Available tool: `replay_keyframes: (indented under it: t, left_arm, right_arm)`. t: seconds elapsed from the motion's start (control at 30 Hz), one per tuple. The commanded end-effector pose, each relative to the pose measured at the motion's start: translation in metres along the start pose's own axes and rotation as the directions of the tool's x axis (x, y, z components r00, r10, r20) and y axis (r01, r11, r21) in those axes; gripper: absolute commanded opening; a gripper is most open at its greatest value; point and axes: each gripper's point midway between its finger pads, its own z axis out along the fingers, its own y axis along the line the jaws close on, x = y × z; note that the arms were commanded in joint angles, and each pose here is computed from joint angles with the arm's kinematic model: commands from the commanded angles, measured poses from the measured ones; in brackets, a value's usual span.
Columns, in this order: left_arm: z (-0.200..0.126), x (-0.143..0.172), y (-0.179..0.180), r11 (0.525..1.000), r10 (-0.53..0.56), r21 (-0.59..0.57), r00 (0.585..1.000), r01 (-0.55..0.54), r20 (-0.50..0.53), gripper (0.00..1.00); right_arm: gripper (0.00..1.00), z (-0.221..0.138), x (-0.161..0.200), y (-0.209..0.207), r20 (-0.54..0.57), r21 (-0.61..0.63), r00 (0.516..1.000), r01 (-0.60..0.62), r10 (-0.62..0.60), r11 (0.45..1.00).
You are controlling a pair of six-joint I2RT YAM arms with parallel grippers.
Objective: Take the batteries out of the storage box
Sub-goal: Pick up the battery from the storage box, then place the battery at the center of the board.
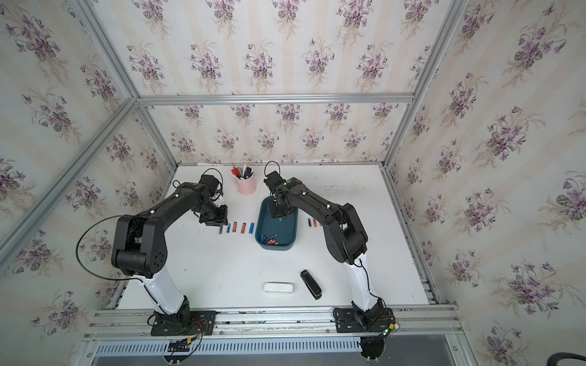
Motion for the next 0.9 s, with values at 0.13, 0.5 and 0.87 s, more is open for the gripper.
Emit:
replay_keyframes:
  t: [0.13, 0.5, 0.87]
  left_arm:
    - [-0.001, 0.0, -0.001, 1.0, -0.001, 0.003, 1.0, 0.001, -0.006, 0.36]
    - [-0.002, -0.003, -0.002, 1.0, 0.002, 0.001, 1.0, -0.002, -0.003, 0.36]
    - [-0.002, -0.004, -0.002, 1.0, 0.003, 0.001, 1.0, -0.003, -0.007, 0.35]
  right_arm:
    - [0.12, -0.029, -0.01, -0.042, 0.032, 0.055, 0.999, -0.033, 0.031, 0.998]
    - [0.12, -0.047, 0.005, -0.157, 0.056, 0.153, 0.98, -0.195, 0.189, 0.969]
    - [0.12, -0.026, 0.046, -0.242, 0.021, 0.243, 0.948, -0.312, 0.316, 0.918]
